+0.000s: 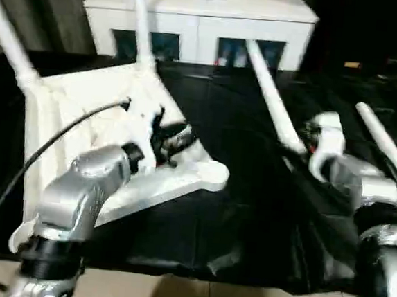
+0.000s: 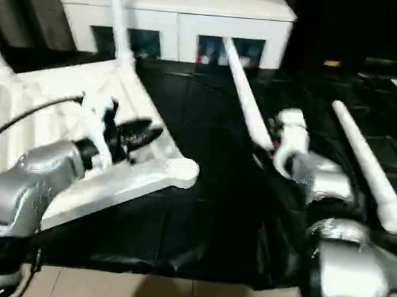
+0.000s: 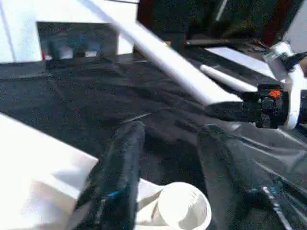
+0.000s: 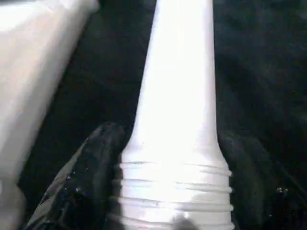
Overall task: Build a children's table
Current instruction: Pick table leg
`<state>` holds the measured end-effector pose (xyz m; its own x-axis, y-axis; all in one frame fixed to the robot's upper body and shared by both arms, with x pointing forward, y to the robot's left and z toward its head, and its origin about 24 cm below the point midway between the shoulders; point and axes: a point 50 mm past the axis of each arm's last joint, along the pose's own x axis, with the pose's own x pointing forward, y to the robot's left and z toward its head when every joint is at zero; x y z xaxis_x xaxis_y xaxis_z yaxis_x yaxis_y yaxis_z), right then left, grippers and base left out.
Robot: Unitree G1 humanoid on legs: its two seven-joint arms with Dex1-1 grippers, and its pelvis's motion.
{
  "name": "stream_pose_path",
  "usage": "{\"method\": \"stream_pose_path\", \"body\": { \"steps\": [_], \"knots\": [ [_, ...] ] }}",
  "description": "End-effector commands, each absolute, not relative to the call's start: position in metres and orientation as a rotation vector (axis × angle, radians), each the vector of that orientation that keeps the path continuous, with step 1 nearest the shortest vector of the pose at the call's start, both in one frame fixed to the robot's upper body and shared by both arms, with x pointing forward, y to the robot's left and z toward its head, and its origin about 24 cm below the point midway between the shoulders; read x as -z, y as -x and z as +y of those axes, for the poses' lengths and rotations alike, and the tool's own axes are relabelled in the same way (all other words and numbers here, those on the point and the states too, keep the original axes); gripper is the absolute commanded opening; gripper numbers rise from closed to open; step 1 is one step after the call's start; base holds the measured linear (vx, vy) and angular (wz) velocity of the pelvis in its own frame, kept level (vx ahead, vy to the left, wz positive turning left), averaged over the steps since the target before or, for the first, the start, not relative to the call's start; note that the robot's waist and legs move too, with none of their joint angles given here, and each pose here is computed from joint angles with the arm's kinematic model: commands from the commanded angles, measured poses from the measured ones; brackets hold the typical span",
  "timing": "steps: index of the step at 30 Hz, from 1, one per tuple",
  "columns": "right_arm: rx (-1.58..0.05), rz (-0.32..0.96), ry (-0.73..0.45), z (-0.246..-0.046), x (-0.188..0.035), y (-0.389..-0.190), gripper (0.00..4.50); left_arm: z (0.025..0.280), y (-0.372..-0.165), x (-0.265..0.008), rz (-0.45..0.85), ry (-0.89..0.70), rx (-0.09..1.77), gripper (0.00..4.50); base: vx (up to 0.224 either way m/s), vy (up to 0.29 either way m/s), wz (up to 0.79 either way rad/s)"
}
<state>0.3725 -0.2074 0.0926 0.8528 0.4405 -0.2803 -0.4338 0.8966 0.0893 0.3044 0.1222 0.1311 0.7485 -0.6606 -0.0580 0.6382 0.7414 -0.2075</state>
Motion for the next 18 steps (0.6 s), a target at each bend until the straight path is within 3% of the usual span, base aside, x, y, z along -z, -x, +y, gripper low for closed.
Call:
{"method": "stream_pose_path", "body": {
  "steps": [1, 6, 7, 11, 12, 18],
  "knots": [
    [-0.535, 0.171, -0.026, -0.192, -0.107, -0.366, 2.70, 0.118, -0.310, -0.139, 0.119, 0.282, 0.710, 2.58, 0.000, 0.000, 0.00],
    [-0.738, 0.090, -0.098, -0.158, -0.109, -0.335, 2.70, 0.108, -0.324, -0.150, 0.113, 0.549, 0.673, 2.88, 0.000, 0.000, 0.00],
    [-0.759, 0.083, -0.101, -0.154, -0.109, -0.332, 2.70, 0.107, -0.326, -0.151, 0.114, 0.573, 0.673, 3.15, 0.000, 0.000, 0.00],
    [-0.837, 0.064, -0.156, -0.141, -0.112, -0.317, 2.70, 0.103, -0.331, -0.150, 0.145, 0.618, 0.667, 3.23, 0.000, 0.000, 0.00],
    [-0.873, 0.059, -0.172, -0.135, -0.115, -0.309, 2.70, 0.100, -0.333, -0.148, 0.164, 0.622, 0.666, 3.51, 0.000, 0.000, 0.00],
    [-0.939, 0.074, -0.167, -0.125, -0.115, -0.296, 2.70, 0.090, -0.332, -0.146, 0.194, 0.637, 0.690, 3.81, 0.000, 0.000, 0.00]
  ]
}}
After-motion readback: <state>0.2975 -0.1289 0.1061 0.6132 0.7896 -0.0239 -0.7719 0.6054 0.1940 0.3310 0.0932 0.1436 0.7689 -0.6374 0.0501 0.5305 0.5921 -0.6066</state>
